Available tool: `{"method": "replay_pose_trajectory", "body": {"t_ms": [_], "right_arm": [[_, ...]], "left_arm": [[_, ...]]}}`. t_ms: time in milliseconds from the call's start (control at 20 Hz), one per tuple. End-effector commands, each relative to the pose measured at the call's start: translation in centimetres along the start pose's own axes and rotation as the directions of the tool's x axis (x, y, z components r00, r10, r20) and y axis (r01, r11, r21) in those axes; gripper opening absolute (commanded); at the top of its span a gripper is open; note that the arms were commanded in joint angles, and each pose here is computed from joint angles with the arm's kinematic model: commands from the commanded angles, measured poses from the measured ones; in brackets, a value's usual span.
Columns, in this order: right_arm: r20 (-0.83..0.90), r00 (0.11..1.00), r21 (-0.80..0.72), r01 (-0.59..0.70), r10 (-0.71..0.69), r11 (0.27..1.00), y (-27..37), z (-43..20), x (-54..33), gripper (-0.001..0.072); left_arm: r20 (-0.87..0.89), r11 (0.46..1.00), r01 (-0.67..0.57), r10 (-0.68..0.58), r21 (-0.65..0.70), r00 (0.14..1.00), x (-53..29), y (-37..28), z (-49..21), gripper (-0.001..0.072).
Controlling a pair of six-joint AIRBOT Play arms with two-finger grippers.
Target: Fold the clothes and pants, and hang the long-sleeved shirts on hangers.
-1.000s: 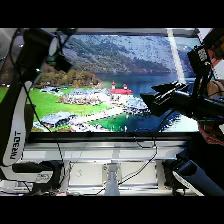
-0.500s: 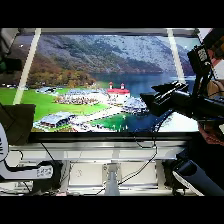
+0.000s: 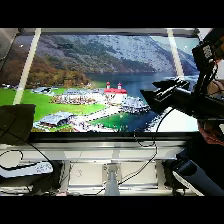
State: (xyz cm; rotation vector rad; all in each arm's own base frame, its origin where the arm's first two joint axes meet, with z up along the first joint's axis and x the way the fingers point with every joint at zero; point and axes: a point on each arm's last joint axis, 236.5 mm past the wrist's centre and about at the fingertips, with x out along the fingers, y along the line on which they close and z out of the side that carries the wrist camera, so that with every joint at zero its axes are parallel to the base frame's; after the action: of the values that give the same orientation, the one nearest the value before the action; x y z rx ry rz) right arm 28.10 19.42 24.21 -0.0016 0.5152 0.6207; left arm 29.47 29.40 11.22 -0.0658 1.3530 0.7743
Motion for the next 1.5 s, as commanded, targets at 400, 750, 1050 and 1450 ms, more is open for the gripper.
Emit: {"method": "replay_pose_trajectory", "body": {"t_ms": [400,750,1050,1450], "right_arm": [[0.012,1.0,0.003,-0.004,0.004,1.0,0.1,0.3,0.0,0.0549],[0.012,1.0,0.003,-0.005,0.005,1.0,0.1,0.3,0.0,0.055],[0.013,1.0,0.006,-0.008,0.008,1.0,0.2,0.3,0.0,0.0549],[0.039,0.999,0.02,-0.024,0.024,1.0,0.6,0.9,0.0,0.0549]], "left_arm": [[0.017,0.932,0.061,-0.059,-0.357,0.998,9.7,6.3,-6.8,0.0325],[0.075,0.77,0.219,-0.218,-0.599,0.973,15.3,5.0,-10.6,0.0565],[0.211,0.578,0.302,-0.221,-0.758,0.952,16.1,7.6,-9.8,0.0564],[0.213,0.529,0.415,-0.4,-0.74,0.891,18.7,2.0,-8.5,0.0523]]}}
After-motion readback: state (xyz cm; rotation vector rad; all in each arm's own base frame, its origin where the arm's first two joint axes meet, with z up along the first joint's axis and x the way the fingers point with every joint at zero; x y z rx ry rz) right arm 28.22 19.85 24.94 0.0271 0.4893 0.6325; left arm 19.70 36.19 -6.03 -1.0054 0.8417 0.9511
